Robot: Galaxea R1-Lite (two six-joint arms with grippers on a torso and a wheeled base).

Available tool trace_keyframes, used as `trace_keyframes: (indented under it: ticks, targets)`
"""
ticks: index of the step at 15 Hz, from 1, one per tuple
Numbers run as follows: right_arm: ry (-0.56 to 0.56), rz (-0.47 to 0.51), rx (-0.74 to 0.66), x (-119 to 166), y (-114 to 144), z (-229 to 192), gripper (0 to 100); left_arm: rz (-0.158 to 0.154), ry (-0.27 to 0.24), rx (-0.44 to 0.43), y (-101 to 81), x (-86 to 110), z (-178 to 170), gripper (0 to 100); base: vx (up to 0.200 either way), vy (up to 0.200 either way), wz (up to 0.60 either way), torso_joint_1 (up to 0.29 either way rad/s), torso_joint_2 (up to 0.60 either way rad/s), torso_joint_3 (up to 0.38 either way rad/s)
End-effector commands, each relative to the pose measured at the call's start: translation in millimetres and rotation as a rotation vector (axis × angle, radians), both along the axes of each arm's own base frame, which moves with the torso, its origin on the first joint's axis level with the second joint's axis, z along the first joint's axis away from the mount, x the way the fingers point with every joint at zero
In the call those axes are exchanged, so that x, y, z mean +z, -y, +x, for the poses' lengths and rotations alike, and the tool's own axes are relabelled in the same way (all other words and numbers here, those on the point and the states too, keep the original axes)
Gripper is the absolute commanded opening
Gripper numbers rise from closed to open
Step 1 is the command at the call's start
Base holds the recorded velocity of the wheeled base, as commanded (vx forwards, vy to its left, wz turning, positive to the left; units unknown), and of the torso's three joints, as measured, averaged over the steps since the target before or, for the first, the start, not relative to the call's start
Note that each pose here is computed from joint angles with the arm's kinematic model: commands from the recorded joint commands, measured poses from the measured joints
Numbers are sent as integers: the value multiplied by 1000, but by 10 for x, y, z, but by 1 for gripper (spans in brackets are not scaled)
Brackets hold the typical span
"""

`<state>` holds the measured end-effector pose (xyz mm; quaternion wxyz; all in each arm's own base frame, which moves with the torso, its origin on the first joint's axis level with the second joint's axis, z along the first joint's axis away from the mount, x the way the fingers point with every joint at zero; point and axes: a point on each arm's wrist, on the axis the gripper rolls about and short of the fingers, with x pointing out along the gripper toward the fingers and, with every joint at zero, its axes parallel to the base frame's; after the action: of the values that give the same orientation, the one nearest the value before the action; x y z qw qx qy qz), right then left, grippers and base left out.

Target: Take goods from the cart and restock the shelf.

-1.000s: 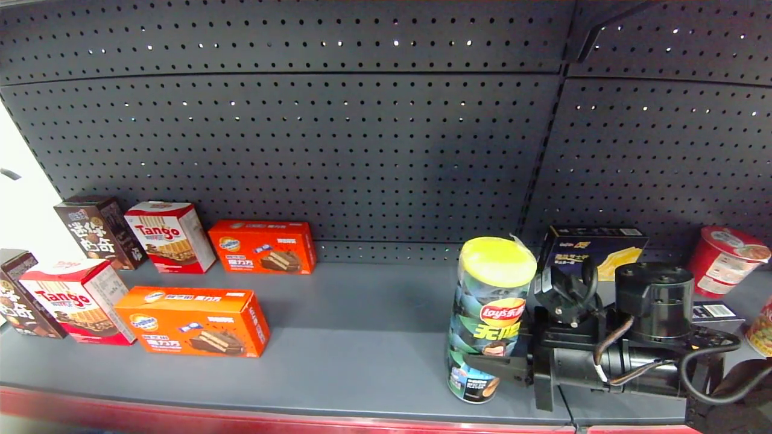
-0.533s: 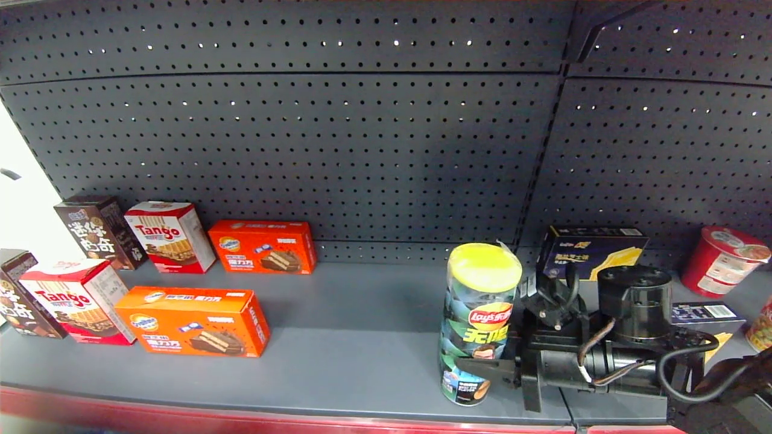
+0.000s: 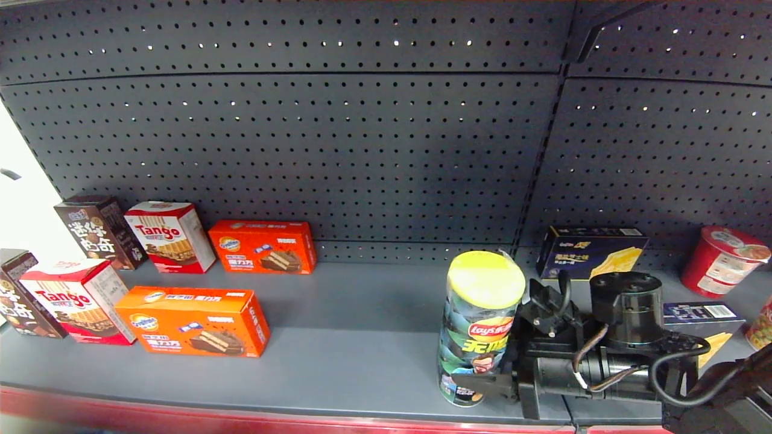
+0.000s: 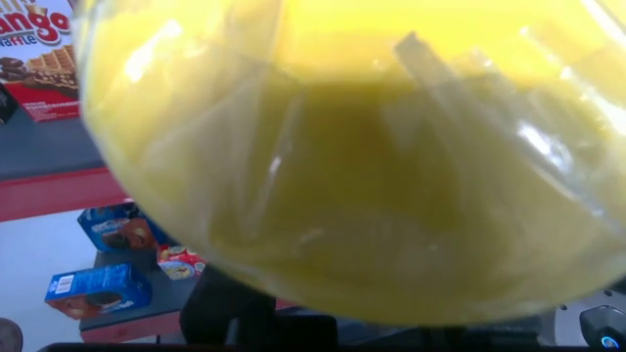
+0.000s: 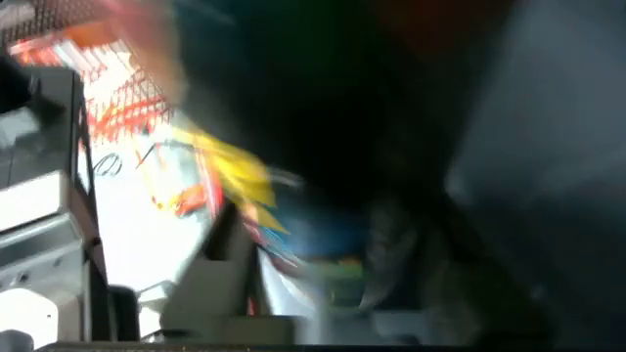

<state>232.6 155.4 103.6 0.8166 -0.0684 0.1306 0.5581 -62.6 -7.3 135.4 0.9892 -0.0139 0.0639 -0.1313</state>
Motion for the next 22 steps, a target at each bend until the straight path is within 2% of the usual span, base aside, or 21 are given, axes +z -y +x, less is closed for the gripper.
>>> trace_keyframes:
  ticks: [1, 9, 17, 22]
  targets:
    - [1, 1, 5, -5, -12, -4, 100, 0, 1, 1, 0, 0, -1, 0, 0, 0, 0, 0, 0, 0]
    - [11, -3, -25, 26, 47, -44, 100, -1, 7, -2, 1, 3, -7, 0, 0, 0, 0, 0, 0, 0]
    - [24, 3, -65, 105, 255, -201, 100, -1, 8, -8, 2, 5, -7, 0, 0, 0, 0, 0, 0, 0]
    - [42, 3, -77, 124, 280, -166, 100, -3, 8, -21, 5, 5, -8, 0, 0, 0, 0, 0, 0, 0]
